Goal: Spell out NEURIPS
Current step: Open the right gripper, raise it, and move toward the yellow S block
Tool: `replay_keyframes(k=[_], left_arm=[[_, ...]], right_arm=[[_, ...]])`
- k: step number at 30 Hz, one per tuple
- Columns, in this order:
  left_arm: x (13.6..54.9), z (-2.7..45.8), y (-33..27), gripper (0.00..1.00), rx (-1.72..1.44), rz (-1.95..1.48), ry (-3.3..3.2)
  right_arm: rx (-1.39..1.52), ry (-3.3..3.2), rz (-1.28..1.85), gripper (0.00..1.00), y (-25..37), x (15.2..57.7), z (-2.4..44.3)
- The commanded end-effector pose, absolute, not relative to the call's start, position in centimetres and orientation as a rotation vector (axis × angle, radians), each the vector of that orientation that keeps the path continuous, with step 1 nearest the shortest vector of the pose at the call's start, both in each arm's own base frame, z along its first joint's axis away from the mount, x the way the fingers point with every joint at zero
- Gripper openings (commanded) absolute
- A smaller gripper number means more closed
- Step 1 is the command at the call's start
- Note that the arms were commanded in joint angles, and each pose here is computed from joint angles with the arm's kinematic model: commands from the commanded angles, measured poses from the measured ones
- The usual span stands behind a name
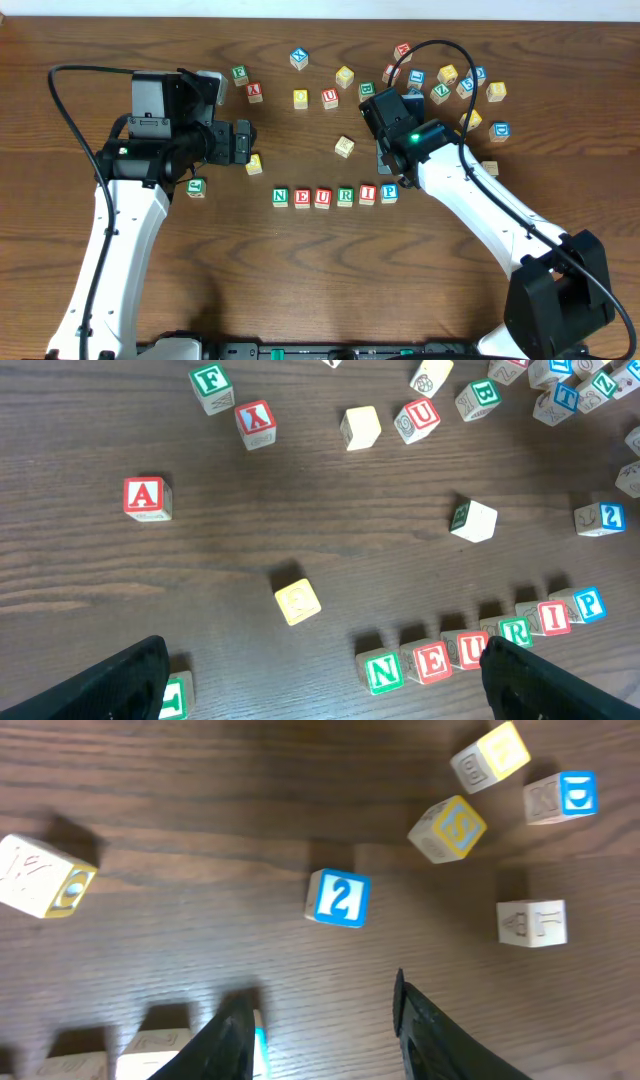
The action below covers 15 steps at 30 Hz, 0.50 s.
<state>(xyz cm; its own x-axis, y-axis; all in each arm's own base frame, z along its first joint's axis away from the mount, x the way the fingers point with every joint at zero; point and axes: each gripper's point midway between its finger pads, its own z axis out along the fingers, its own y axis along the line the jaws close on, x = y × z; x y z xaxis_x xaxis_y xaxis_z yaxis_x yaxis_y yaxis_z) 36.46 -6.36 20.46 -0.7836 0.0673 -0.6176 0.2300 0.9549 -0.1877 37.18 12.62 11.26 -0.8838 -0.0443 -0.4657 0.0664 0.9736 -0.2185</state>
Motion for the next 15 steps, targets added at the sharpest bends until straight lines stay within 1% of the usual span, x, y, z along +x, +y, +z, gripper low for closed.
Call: replay_keyframes(k=[1, 5, 9, 15], left_arm=[[36.7, 21.8, -6.5, 0.98, 0.221, -0.342, 2.425], [36.7, 21.8, -6.5, 0.98, 0.221, -0.342, 2.425], [36.7, 21.8, -6.4, 0.98, 0.221, -0.341, 2.425], [36.7, 21.8, -6.5, 0.98, 0.221, -0.342, 2.425]], right_arm=[[0.067, 2.600, -0.374, 0.40, 11.2, 38.2, 11.9], [0.108, 2.600, -0.385, 0.40, 10.0, 38.6, 11.9], [0.148, 2.601, -0.399, 0.43, 8.5, 39.0, 11.9], [0.199, 2.597, -0.409, 0.44, 7.0, 39.4, 12.0]])
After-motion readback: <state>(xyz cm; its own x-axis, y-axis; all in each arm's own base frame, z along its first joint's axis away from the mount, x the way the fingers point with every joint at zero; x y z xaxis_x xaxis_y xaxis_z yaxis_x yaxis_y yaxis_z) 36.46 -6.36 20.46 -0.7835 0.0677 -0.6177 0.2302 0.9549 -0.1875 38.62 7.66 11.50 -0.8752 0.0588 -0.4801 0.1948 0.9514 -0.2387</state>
